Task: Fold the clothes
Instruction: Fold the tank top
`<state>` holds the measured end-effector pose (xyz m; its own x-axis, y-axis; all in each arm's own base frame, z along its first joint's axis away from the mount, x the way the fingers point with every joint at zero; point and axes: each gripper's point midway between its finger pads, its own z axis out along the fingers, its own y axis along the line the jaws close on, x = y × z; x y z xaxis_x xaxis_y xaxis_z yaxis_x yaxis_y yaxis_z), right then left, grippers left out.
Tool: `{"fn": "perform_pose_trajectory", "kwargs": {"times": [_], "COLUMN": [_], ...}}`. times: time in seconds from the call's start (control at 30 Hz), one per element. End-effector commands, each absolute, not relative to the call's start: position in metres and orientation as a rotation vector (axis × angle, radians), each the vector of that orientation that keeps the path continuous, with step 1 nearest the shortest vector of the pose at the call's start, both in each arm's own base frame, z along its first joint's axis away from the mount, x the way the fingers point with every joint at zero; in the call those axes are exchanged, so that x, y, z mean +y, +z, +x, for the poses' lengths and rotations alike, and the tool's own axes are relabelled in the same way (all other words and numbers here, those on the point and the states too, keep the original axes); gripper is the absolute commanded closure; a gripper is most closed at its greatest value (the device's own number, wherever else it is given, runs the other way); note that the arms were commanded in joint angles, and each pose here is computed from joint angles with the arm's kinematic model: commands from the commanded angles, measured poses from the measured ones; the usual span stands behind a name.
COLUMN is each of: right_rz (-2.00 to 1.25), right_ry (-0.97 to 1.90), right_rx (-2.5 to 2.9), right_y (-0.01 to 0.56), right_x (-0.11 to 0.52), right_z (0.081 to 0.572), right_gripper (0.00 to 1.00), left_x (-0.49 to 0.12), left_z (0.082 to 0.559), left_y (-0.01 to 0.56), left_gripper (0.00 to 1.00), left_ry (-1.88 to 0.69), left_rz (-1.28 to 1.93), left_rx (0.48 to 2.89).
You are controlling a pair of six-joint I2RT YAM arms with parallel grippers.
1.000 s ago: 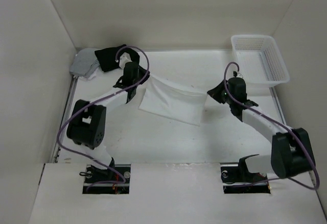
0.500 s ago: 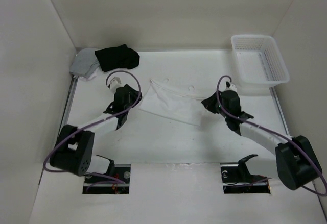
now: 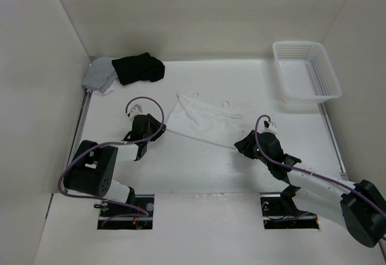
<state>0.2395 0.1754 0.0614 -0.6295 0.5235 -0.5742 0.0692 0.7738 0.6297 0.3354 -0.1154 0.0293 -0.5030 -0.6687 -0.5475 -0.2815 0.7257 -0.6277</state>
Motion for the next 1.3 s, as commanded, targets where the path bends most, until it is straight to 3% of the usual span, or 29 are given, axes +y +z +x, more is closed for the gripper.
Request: {"fn": "perform_pose_trajectory", "kwargs": {"times": [0.0,0.23,0.57,1.27], "right_rz": [0.505,0.509,0.529,0.537], "right_ry": [0.725,0.711,0.653,0.566], "right_rx": [2.142,2.207,2.231,2.222], "right_y": [0.061,0.05,0.043,0.035], "right_x": [0.172,0.178,0.185,0.185], "right_z": [0.242,0.235,0.243,0.262], "right_gripper": [0.62,0.57,0.59,0.97], "left_x": [-0.12,-0.121,-0.121,-0.128], "left_z": [0.344,0.352,0.348,0.345], "left_y": [0.03,0.034,0.037,0.05], "left_gripper": [0.7,0.91,0.95,0.99], "left_ry": [-0.616,-0.623,-0.634,-0.709], "left_rz": [-0.703,-0.719,-0.712,-0.691], "left_rx": [2.086,2.063,2.042,2.016]}}
